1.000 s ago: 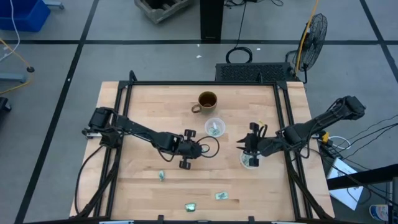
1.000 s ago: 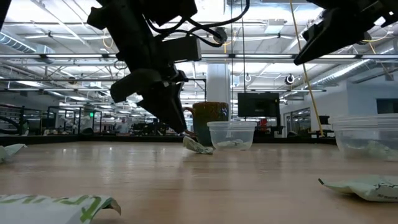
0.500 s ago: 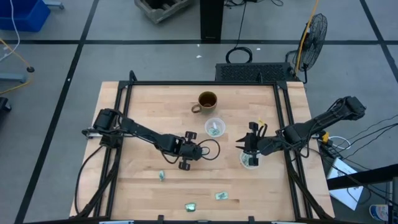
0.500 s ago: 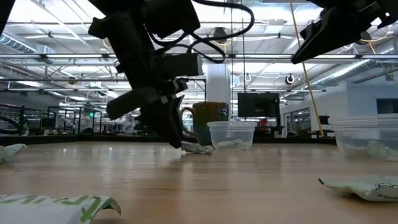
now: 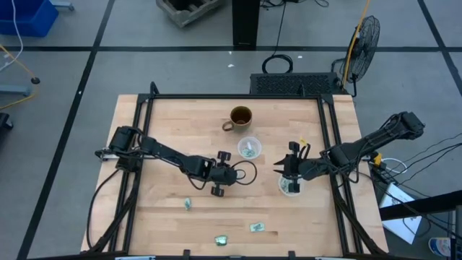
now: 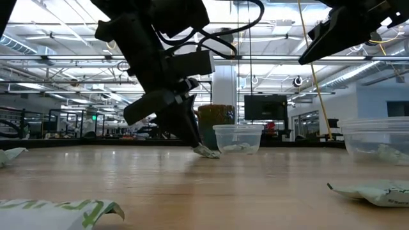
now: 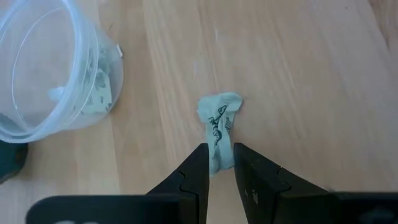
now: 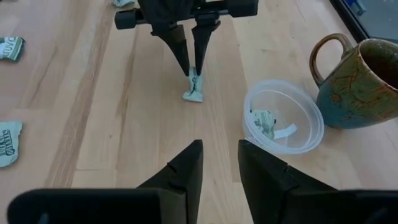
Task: Pick and place items into bin
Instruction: Put the stevia packet into the top transparent bin
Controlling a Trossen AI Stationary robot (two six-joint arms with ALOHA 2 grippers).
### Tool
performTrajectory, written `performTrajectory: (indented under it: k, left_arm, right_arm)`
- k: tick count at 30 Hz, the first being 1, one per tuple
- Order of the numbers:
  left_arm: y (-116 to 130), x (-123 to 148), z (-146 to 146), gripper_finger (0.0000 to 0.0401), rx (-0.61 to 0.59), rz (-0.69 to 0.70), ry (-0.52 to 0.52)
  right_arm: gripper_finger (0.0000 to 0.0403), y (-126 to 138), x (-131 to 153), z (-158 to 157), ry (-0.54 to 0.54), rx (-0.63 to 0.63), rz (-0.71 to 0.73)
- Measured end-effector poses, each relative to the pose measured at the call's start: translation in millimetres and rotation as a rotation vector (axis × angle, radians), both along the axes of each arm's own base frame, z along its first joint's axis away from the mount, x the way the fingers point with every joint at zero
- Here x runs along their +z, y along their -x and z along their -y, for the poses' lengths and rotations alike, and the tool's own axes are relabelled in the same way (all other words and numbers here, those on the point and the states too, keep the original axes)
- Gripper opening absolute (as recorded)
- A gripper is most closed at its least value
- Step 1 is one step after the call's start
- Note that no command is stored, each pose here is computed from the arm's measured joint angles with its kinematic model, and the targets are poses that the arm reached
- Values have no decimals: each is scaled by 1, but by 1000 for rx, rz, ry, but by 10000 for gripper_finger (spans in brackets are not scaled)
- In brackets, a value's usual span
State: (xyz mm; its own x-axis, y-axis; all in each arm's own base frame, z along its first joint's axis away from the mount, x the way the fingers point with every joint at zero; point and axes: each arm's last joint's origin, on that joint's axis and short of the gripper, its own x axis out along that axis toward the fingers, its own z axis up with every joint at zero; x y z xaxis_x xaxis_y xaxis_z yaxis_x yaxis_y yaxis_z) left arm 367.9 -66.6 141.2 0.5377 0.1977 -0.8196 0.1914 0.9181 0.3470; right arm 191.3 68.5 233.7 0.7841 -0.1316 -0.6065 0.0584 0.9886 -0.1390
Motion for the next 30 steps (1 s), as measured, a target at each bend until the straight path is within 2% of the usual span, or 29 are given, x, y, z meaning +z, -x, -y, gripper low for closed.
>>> performTrajectory:
  k: [3,7,11,16,19,22,25,27,30]
  left_arm:
    - [0,0,0,63,-16,-4,-10]
    - [-1,0,-1,11,-19,-2,-19]
    - [-3,6,-2,6,-20,46,-46]
    - [-12,31,-8,5,-1,165,-188]
    - [-18,47,-26,3,52,236,-237]
    - [-27,54,-46,4,55,310,-191]
    - [-34,49,-67,3,15,341,-54]
    - [-34,39,-79,4,14,308,19]
    - [-34,30,-91,3,63,278,7]
  right_arm:
    - [94,0,0,0,0,0,-1]
    - [95,0,0,0,0,0,-1]
    - [94,0,0,0,0,0,-1]
    - [95,0,0,0,0,0,1]
    - [95,0,0,0,-2,0,5]
    - [94,-1,0,0,-3,0,8]
    - [94,-2,-2,-1,-11,0,25]
    - [95,-1,-6,-1,-11,1,25]
    - [95,0,-13,0,-14,1,33]
